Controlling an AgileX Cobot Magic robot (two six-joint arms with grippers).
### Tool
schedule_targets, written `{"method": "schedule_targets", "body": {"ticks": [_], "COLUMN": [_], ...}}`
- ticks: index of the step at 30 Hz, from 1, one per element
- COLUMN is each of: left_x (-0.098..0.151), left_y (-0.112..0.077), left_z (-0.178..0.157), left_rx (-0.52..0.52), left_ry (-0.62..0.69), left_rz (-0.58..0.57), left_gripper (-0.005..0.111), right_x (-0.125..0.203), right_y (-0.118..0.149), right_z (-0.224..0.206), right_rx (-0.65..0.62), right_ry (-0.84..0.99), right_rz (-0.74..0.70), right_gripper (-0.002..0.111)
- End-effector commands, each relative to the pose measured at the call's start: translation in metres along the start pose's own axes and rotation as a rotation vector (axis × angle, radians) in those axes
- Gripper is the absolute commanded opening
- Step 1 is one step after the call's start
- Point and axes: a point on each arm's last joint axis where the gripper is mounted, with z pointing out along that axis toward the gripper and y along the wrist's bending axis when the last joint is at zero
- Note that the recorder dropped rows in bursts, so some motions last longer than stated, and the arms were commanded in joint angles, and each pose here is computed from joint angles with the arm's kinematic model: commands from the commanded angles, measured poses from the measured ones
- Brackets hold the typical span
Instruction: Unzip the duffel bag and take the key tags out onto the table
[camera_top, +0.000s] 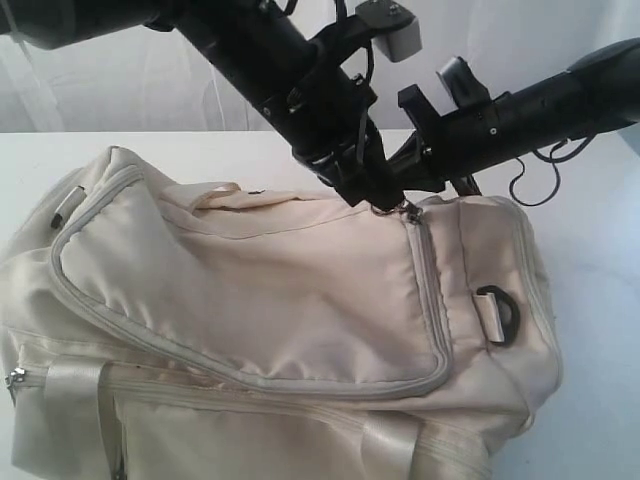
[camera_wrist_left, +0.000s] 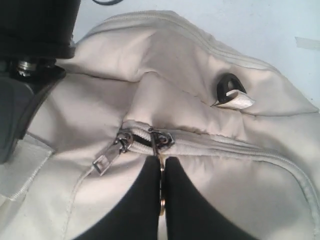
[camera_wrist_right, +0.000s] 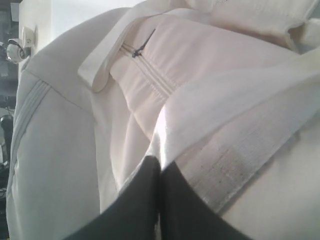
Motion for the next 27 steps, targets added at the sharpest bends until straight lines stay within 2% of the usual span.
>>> {"method": "schedule_targets", "body": {"ticks": [1, 6, 13, 21, 24, 27], "left_x": [-0.003, -0.003, -0.013, -0.015, -0.012, -0.008], "left_y": [-0.020, -0.028, -0.047, -0.059, -0.057, -0.046], "left_z": [-0.007, 0.005, 0.020, 0.028, 0.028, 0.027], "left_rx": [0.153, 0.228, 0.264, 0.301, 0.279, 0.151], "left_ry": [0.008, 0.037, 0.040, 0.060, 0.101, 0.140], "left_rz": [-0.034, -0.035, 0.006, 0.027, 0.035, 0.008], "left_gripper": [0.000, 0.000, 0.000, 0.000, 0.000, 0.000], "right_x": [-0.011, -0.013, -0.013, -0.013, -0.014, -0.014], "right_y": [-0.003, -0.005, -0.005, -0.005, -0.006, -0.008], "right_z": [-0.012, -0.015, -0.015, -0.015, -0.018, -0.021], "right_rx": [-0.005, -0.008, -0.011, -0.010, -0.010, -0.013], "right_ry": [-0.082, -0.093, -0.095, -0.097, -0.101, -0.101], "right_rz": [0.010, 0.016, 0.014, 0.012, 0.015, 0.020], "right_gripper": [0.000, 0.000, 0.000, 0.000, 0.000, 0.000]}}
